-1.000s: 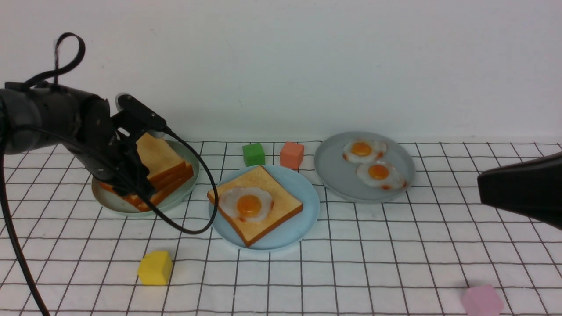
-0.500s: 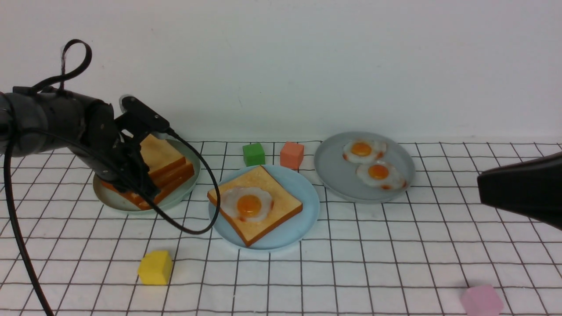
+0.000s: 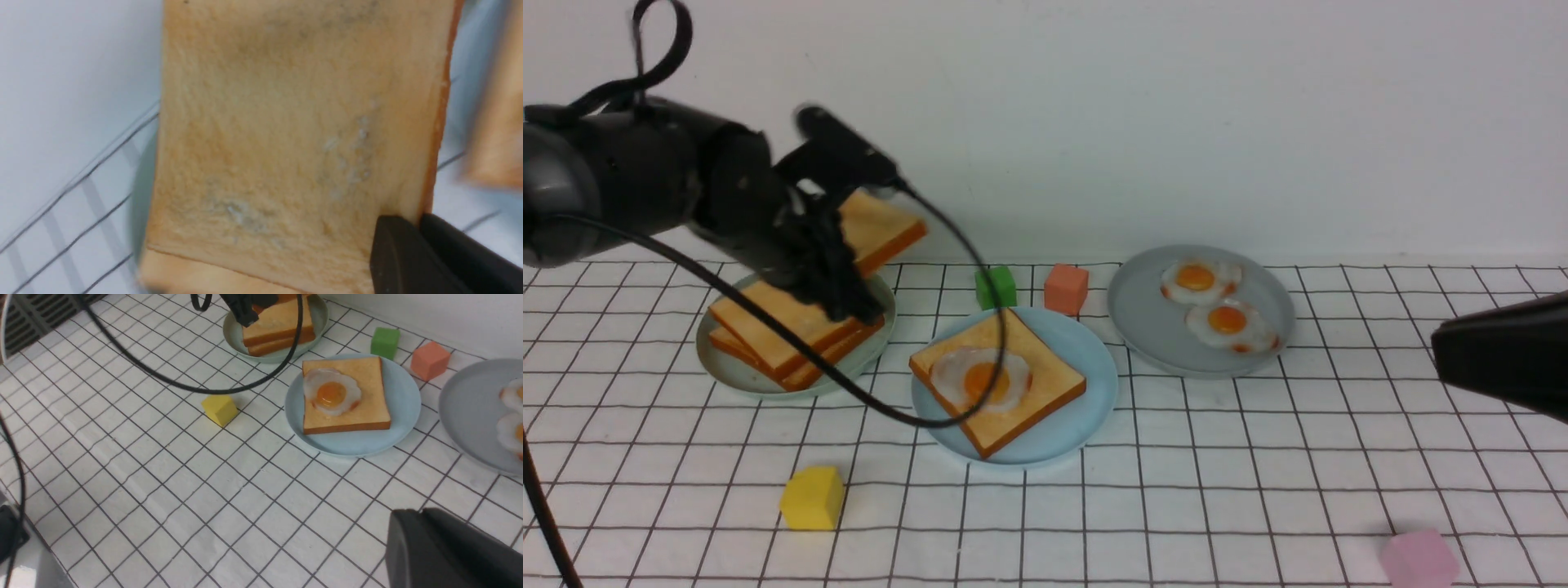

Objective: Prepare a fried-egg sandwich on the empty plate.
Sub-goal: Use the left arm to place a slice of bread on the fried egg in the middle

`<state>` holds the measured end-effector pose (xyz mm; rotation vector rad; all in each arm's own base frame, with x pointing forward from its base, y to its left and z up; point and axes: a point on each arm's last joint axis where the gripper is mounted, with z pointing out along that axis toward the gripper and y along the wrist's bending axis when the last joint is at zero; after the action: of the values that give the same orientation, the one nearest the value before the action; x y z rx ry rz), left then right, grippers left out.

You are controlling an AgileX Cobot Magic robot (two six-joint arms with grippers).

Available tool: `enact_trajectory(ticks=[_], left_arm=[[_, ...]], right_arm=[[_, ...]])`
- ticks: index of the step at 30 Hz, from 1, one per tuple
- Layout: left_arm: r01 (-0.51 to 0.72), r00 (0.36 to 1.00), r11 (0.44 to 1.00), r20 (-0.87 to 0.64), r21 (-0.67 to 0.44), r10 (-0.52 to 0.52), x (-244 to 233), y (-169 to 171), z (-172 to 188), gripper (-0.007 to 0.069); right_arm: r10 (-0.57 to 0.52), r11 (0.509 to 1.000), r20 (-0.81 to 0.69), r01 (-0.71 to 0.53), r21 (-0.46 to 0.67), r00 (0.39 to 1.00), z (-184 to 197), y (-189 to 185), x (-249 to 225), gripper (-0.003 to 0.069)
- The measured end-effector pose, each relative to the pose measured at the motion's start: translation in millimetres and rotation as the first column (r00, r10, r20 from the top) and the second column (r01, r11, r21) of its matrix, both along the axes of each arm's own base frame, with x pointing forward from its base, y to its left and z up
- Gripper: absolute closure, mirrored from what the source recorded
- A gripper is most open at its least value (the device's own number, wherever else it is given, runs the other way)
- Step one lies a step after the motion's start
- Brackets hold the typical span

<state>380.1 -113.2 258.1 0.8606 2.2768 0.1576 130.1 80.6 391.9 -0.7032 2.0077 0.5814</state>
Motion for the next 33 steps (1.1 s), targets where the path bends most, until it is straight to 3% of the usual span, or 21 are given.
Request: enact_trajectory(ticks=[5, 10, 24, 31, 33], left_arm=[[0.100, 0.994, 0.994, -0.045, -0.040, -0.102, -20.2, -58.1, -9.6, 0.0620], [0.166, 0.980, 0.986, -0.110, -0.025, -0.168, -29.0, -90.9, -36.6, 0.0620], [0.148, 0.976, 0.989, -0.159, -0.025, -0.150, -27.9, -97.4, -56.3, 0.0615], [0.135, 0.977, 0.990, -0.162, -0.032, -0.138, -27.9, -97.3, -56.4, 0.0503], [0.134, 0.977, 0.990, -0.164, -0.032, -0.137, -28.0, -97.3, -56.4, 0.0429]], right_arm=[[-0.013, 1.000, 0.010, 0.013, -0.017, 1.000, 1.4, -3.7, -6.3, 0.0606], [-0.033, 0.999, 0.019, 0.034, -0.027, 0.999, 2.9, -7.4, -11.9, 0.0606], [-0.038, 0.999, 0.016, 0.039, -0.028, 0.999, 3.1, -8.4, -13.8, 0.0606], [-0.039, 0.999, 0.017, 0.040, -0.028, 0.999, 3.3, -8.5, -14.1, 0.0599], [-0.040, 0.999, 0.016, 0.040, -0.027, 0.999, 3.3, -8.5, -14.1, 0.0599]])
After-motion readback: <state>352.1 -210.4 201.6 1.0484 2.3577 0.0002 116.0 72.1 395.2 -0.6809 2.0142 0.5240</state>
